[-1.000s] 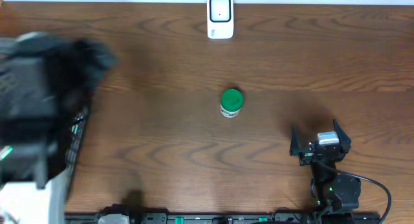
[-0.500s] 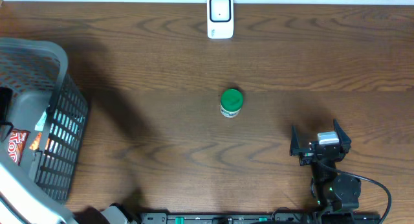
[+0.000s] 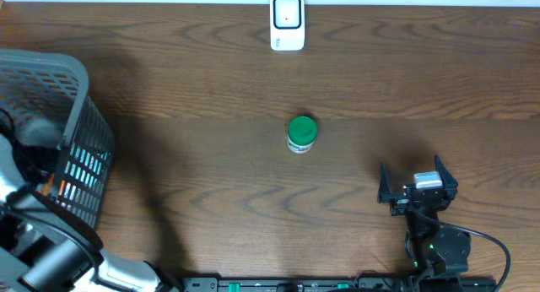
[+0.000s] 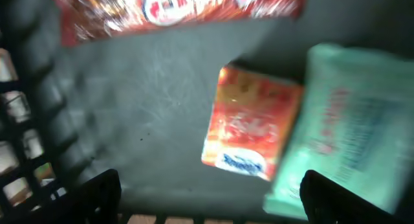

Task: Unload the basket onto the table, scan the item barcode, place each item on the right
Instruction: 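Reach the left gripper into the basket and grasp the orange tissue pack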

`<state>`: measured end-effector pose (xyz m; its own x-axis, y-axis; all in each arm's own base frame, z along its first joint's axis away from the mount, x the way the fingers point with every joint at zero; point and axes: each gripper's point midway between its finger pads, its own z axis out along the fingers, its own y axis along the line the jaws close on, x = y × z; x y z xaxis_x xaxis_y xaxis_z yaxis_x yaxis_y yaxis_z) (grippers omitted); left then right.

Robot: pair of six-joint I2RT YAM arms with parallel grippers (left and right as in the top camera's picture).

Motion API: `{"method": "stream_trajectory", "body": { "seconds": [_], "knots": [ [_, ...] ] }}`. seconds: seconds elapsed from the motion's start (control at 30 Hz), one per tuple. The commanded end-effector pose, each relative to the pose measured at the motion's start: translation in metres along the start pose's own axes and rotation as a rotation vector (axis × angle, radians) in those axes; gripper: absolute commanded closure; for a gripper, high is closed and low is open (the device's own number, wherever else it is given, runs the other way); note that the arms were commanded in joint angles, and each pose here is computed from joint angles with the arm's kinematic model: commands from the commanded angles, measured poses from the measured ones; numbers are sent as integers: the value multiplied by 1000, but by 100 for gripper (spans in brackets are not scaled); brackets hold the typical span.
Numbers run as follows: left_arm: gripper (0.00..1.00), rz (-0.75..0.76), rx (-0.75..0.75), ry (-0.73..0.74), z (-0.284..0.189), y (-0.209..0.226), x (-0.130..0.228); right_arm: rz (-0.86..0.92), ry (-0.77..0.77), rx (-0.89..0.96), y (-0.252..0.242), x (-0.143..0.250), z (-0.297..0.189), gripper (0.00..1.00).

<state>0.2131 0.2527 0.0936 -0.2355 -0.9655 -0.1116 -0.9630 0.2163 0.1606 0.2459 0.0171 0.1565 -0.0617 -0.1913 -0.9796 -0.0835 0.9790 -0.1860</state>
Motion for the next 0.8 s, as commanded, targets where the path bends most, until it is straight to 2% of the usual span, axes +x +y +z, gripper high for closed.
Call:
{"method": "stream_trajectory", "body": {
  "seconds": [0.0,0.37,0.43,0.5,0.77],
  "knots": [
    [11,43,-34,25,24,3,7,15,-1,-4,1,0,0,1],
    [10,43,-24,16,59,-1,15,15,-1,-4,1,0,0,1],
    [5,44,-26,20,69,-1,19,15,-1,-4,1,0,0,1],
    [5,46,-28,31,76,-2,21,15,-1,-4,1,0,0,1],
    [7,44,-18,26,78,-5,19,15,-1,-4,1,0,0,1]
  ]
}}
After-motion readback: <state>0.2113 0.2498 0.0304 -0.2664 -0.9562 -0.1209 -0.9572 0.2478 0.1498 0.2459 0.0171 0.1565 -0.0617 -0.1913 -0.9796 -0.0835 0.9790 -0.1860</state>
